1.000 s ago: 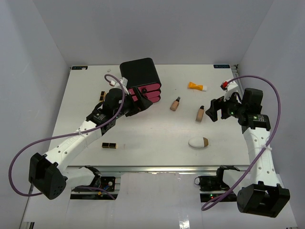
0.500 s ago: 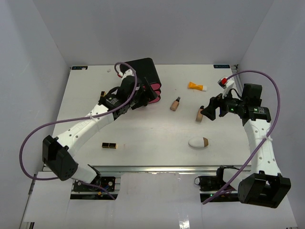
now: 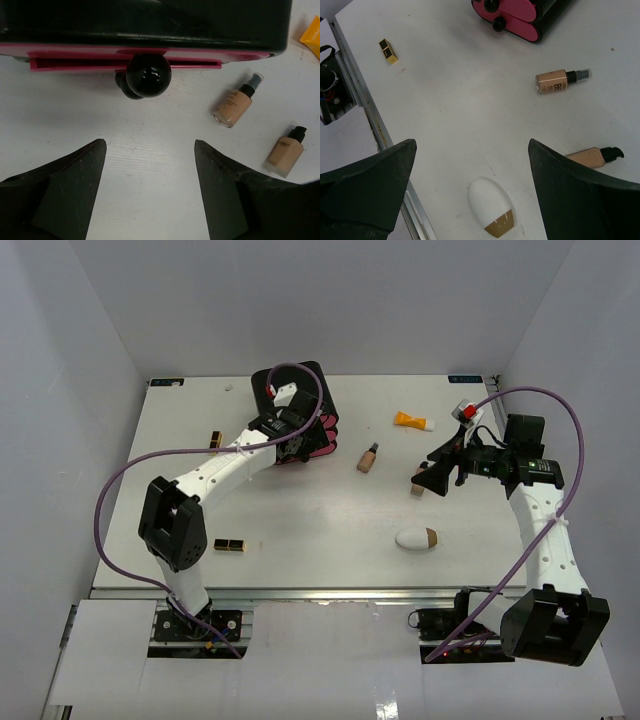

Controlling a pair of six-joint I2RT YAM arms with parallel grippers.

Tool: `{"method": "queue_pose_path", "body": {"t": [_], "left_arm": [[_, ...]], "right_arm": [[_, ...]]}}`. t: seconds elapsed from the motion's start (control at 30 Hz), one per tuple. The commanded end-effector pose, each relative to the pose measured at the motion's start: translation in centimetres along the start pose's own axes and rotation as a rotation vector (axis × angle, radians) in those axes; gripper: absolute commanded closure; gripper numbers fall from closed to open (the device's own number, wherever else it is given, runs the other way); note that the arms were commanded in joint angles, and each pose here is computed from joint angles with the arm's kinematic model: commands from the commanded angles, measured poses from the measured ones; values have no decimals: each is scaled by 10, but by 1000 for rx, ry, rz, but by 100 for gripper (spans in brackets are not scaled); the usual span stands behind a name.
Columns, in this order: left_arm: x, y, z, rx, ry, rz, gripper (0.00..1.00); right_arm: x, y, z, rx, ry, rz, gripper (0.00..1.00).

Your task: Organize the makeup

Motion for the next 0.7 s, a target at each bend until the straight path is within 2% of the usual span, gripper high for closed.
{"method": "queue_pose_path", "body": {"t": [0.0, 0.23, 0.67], "left_arm": [[-32, 4, -1, -5, -87, -10, 21], [-45, 8, 17, -27, -89, -11, 32], [-50, 4, 33, -31, -82, -5, 41]], "right_arm": [[-1, -1, 3, -52, -23, -43, 0], [-2, -2, 3, -47, -27, -52, 0], [-4, -6, 3, -38, -29, -46, 0]]}}
Point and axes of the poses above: each gripper's point midway between its finger pads, its own z axis out along the fingers, its own y axis along the line the jaws close on, x = y × z, the point moved 10 cm from there along -z, back along the fingers, and after that the axes turned 13 degrees about z, right-handed, at the moved point
